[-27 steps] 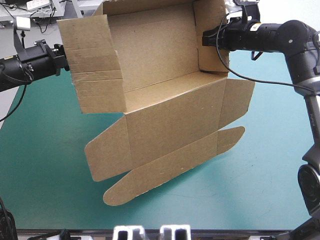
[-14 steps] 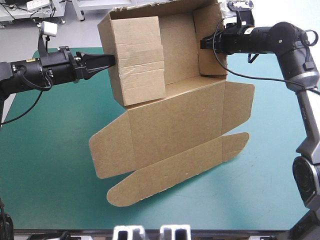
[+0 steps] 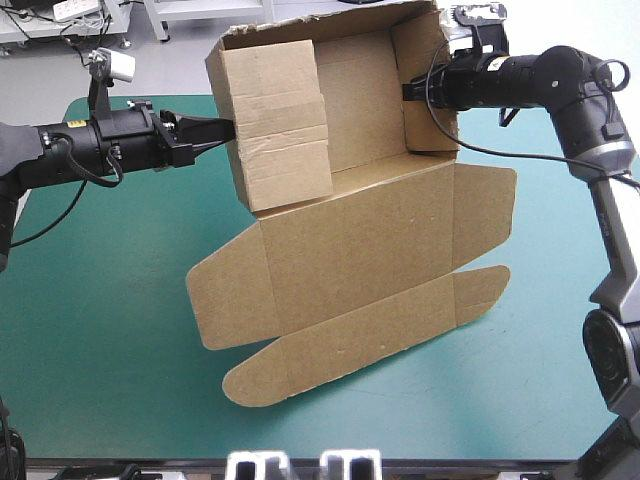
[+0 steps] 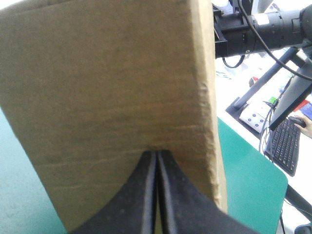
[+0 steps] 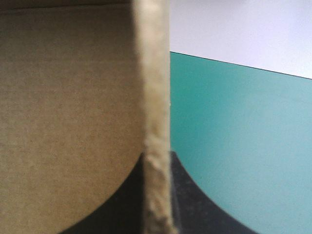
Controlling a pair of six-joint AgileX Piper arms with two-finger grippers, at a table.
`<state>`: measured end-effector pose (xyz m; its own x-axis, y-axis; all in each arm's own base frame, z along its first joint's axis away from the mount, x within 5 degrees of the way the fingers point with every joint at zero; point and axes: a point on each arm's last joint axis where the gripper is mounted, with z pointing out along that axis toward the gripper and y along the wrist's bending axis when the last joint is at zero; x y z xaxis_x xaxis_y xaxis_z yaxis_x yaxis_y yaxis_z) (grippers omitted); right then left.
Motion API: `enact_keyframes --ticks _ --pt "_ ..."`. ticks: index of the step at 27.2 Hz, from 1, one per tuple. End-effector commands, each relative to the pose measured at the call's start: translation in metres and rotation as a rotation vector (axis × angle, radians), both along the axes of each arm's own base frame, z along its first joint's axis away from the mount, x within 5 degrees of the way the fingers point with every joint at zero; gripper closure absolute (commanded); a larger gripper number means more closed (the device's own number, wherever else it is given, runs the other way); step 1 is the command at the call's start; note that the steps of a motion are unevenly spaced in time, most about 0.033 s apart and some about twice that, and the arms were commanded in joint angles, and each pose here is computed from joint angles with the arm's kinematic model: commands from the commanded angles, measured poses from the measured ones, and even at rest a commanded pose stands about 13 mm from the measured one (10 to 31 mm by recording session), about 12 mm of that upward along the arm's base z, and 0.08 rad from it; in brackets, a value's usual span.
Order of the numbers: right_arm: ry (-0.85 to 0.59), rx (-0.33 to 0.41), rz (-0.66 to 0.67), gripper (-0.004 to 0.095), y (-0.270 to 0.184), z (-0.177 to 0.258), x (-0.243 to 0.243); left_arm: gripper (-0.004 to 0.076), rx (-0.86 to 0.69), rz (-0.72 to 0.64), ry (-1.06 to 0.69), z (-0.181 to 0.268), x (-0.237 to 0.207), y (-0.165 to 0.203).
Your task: Fold the box
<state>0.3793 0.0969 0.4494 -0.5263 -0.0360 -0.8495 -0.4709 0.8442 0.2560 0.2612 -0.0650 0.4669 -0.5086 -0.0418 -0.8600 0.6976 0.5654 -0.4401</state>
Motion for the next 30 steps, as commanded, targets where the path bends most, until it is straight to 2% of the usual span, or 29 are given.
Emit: enact_keyframes --ticks 1,7,10,17,20,27,30 --pt "-0.127 0.099 -0.037 0.0913 -0.002 0.035 -0.015 0.0642 -0.058 -0.03 -0.053 0.02 -0.014 -0.005" --pt "-0.139 0.095 -0.048 0.0909 -0.003 0.035 -0.013 0.0353 -0.075 -0.059 -0.045 0.021 -0.017 -0.006" --pt "-0.133 0.094 -0.048 0.0909 -0.002 0.033 -0.011 0.0293 -0.128 -0.073 -0.044 0.025 -0.018 -0.008" --pt "-0.128 0.064 -0.024 0.0909 0.012 0.03 -0.014 0.0295 -0.098 -0.012 -0.058 0.023 -0.013 -0.005" --pt "-0.126 0.044 -0.007 0.0909 0.023 0.029 -0.017 0.0317 -0.068 0.083 -0.018 0.019 -0.006 0.0" --pt "-0.128 0.017 0.04 0.0909 0.051 0.032 -0.033 0.0382 0.11 0.302 0.043 0.003 0.006 0.018" --pt "-0.151 0.032 0.063 0.0909 0.062 0.046 -0.054 0.0423 0.137 0.391 0.05 -0.003 0.017 0.025"
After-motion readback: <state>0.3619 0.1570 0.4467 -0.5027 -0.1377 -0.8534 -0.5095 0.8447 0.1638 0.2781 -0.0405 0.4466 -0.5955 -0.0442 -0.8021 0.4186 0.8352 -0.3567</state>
